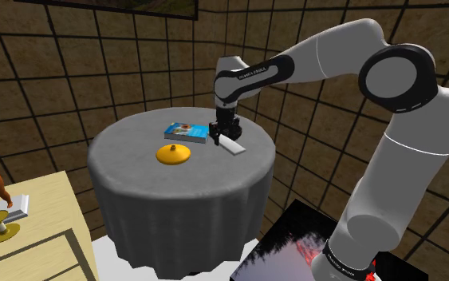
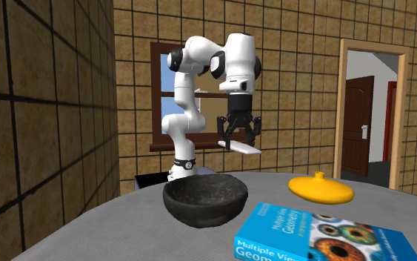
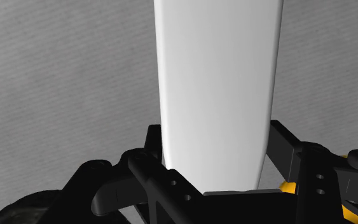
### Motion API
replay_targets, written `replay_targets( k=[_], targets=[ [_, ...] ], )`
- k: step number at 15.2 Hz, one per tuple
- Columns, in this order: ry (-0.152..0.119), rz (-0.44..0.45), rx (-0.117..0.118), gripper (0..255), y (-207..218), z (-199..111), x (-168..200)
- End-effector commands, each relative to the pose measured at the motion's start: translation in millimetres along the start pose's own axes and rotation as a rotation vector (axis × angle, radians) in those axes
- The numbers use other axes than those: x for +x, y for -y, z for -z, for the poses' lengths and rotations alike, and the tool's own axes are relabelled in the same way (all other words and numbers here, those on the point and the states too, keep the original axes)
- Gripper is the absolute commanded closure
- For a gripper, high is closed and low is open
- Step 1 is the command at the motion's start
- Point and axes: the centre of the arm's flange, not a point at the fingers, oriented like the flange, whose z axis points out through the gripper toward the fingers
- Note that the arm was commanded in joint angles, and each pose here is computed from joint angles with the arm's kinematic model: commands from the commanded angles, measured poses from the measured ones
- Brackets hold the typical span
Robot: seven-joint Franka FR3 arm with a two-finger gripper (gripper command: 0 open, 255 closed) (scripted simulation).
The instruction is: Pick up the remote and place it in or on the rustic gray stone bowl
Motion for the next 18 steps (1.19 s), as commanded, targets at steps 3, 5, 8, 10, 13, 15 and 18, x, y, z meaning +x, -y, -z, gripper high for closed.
replay_targets(
  k=[3, 5, 8, 10, 13, 15, 18],
  targets=[
    [0.000, 0.000, 0.000, 255, -0.1, 21.6, -0.3],
    [0.000, 0.000, 0.000, 255, -0.1, 32.2, -0.4],
    [0.000, 0.000, 0.000, 255, -17.6, 35.7, 19.4],
    [0.000, 0.000, 0.000, 255, -35.0, 36.0, 39.3],
    [0.000, 0.000, 0.000, 255, -61.1, 36.5, 69.1],
    [0.000, 0.000, 0.000, 255, -78.5, 36.7, 88.9],
    [0.000, 0.000, 0.000, 255, -104.6, 37.2, 118.7]
  ],
)
